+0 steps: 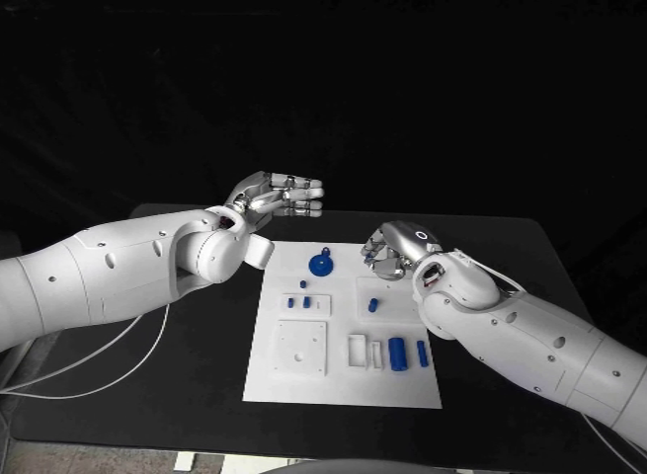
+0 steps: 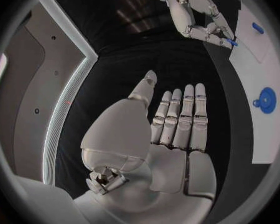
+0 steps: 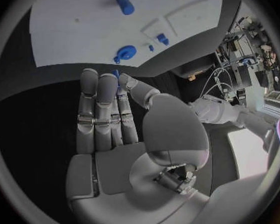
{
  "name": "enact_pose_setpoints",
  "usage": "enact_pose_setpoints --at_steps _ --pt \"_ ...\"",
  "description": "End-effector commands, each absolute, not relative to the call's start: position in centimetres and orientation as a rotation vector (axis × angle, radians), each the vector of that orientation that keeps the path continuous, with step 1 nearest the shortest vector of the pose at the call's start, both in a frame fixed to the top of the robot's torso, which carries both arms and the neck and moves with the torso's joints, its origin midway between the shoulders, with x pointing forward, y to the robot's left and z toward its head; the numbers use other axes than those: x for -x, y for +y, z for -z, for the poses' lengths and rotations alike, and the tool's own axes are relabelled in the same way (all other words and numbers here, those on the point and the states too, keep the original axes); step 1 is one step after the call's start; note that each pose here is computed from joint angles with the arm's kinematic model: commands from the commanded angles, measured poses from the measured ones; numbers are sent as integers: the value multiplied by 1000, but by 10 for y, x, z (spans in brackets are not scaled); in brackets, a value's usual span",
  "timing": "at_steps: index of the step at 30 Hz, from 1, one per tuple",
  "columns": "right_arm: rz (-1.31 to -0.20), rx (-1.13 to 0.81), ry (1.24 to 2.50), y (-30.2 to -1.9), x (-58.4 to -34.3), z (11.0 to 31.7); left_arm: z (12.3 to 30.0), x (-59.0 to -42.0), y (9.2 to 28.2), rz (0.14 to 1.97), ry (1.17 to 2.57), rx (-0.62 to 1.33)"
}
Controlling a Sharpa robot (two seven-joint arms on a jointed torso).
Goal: Assemble the parts on the task board
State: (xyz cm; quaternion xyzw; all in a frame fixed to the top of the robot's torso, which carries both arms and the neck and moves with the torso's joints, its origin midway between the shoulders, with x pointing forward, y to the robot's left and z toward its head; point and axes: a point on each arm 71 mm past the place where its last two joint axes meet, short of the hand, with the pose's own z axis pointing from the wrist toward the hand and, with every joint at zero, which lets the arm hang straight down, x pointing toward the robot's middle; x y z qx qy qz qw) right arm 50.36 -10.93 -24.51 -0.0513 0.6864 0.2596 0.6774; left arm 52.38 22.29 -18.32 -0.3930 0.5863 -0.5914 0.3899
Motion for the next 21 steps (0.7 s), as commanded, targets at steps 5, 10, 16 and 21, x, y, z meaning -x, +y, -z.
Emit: enact_pose_setpoints --at_steps 5,10,16,21 --pt "-678 167 1561 -78 -481 247 179 -526 222 1513 1476 997" --pt "-725 193 1582 -60 -467 256 179 -526 220 1514 1472 994" --pt "-766 230 1610 -41 -451 270 178 -527 217 1513 1470 993" --pt "-777 264 1632 -30 -441 281 178 -528 215 1513 1477 994"
